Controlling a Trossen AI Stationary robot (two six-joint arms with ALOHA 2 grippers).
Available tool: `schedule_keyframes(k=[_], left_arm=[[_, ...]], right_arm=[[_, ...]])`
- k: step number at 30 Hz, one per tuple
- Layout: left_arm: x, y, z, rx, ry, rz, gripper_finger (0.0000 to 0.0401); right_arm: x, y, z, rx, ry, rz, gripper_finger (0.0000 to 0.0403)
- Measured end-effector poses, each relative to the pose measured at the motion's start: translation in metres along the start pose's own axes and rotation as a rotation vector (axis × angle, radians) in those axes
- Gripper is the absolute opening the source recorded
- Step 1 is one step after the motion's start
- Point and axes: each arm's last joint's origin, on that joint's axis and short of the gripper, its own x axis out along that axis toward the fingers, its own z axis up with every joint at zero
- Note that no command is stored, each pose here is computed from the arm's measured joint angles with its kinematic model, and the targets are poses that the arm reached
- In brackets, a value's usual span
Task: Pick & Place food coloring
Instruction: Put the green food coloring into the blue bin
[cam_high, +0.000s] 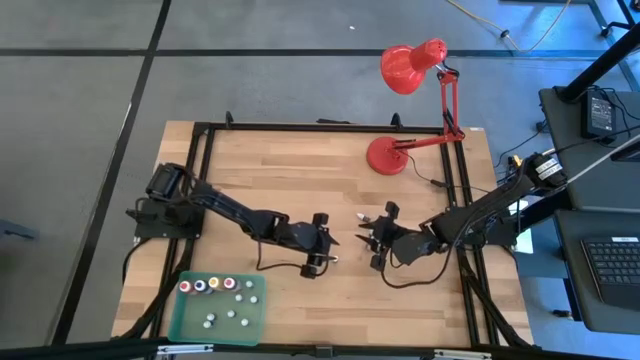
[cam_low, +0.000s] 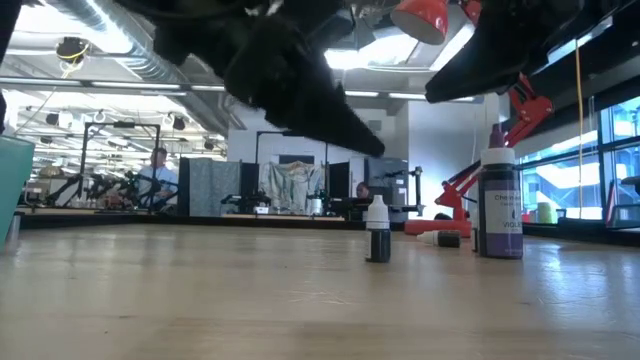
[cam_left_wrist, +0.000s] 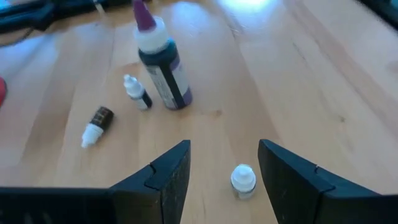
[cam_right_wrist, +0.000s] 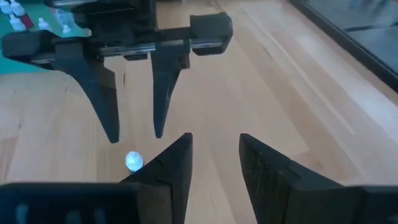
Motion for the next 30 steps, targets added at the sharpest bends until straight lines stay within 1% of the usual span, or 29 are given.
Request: schedule_keyframes(k=[3,11,15,17,19,23,25,27,28,30], left_arm=[[0.007,-0.001,-0.005,0.005,0.001,-0.006,0.0181],[0.013,-0.003,-0.009,-0.002,0.004,-0.019,0.018],[0.013,-0.004,-0.014,0.04,0.084,-0.082,0.018],[0.012,-0.004,-0.007,0.043,0.165,-0.109,0.018],[0.011,-0.003,0.007,0.043,0.218,-0.116,0.0181],[0.012,-0.001,0.027,0.097,0.285,-0.109,0.0178],[0.016,-0.001,0.038,0.104,0.287,-0.112,0.0178],[0.017,-0.001,0.041,0.109,0.352,-0.119,0.0179],[0.023,0.0,0.044,0.108,0.352,-0.117,0.018],[0.028,0.0,0.042,0.122,0.431,-0.122,0.018]], right_arm=[[0.0,-0.001,-0.001,-0.006,0.013,-0.001,0.0134],[0.001,-0.001,-0.004,-0.013,0.022,-0.005,0.0134],[0.001,-0.001,-0.004,-0.013,0.022,-0.005,0.0134],[0.001,-0.001,-0.004,-0.013,0.022,-0.005,0.0134],[0.001,-0.001,-0.004,-0.014,0.022,-0.005,0.0134],[0.001,-0.001,-0.004,-0.014,0.022,-0.006,0.0134],[0.001,-0.002,-0.005,-0.012,0.023,-0.006,0.0134],[0.001,-0.002,-0.005,-0.013,0.024,-0.007,0.0134],[0.001,-0.002,-0.005,-0.014,0.029,-0.009,0.0134],[0.001,-0.002,-0.006,-0.014,0.034,-0.011,0.0134]])
